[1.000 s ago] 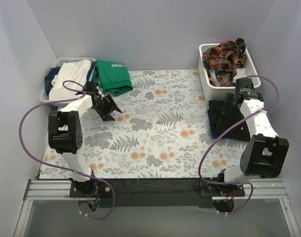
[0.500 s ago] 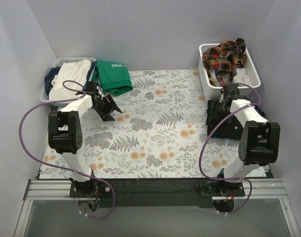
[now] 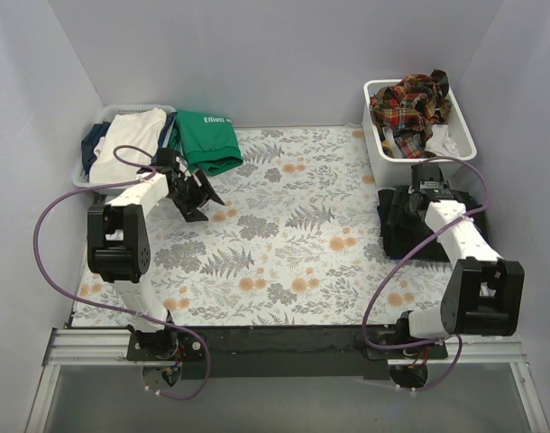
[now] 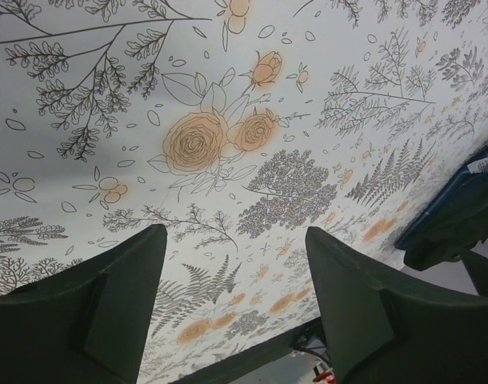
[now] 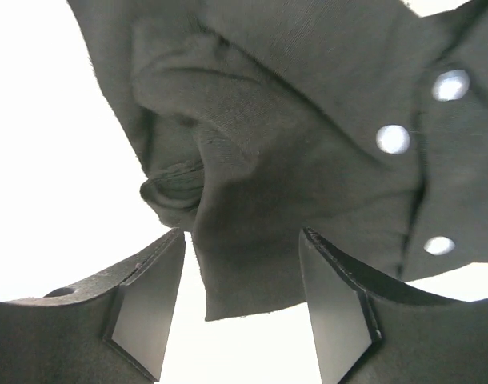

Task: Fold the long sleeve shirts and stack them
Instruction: Neatly place the folded shirt to the corner

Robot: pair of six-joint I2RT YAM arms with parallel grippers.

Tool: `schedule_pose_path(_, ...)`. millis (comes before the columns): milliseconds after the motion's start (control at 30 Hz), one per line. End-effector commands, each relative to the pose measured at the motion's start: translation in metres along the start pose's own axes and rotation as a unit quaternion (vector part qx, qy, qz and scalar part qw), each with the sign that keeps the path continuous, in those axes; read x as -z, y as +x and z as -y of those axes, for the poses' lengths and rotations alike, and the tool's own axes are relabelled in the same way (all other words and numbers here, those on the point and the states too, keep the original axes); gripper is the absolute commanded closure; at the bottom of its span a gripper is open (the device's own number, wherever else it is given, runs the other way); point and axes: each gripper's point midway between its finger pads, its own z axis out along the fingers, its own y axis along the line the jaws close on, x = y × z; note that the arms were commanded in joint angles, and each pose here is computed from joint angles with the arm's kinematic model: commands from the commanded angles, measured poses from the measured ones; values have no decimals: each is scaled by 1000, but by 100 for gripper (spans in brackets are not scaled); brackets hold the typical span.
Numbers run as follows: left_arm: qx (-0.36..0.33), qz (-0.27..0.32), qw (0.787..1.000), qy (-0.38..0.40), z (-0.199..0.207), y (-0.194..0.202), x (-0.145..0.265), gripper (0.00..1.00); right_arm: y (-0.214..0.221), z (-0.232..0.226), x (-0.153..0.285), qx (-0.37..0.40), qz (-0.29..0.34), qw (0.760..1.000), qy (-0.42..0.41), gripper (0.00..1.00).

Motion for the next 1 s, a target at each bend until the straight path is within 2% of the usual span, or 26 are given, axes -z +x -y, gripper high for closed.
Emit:
schedule_pose_path(0, -32, 32, 999, 13, 15, -4, 22, 25, -45, -2, 40, -16, 92, 996, -11, 32)
schedule_pose_path(33, -36, 35, 999, 12, 17, -4, 23, 8, -47, -4, 44, -13, 97, 995, -19, 32)
schedule_pose_path(67, -40, 38, 998, 11, 17, -4, 24, 2, -51, -7, 50, -10, 107, 994, -26, 32)
schedule_pose_path(133, -55, 49, 997, 10, 21, -5, 27, 2, -56, -15, 64, -2, 127, 991, -53, 31)
schedule_pose_path(300, -109, 86, 990, 8, 38, -5, 39, 2, -47, -72, 89, 85, 162, 973, -140, 24)
schedule_pose_path(533, -200, 148, 969, 7, 69, 2, 62, 2, -24, -135, 102, 144, 158, 957, -195, 19)
schedule_pose_path(733, -232, 196, 952, 16, 82, 6, 82, 2, -2, -191, 113, 225, 154, 934, -231, 17)
schedule_pose_path(967, -253, 234, 938, 33, 87, 12, 99, 2, 8, -229, 116, 253, 157, 917, -264, 16)
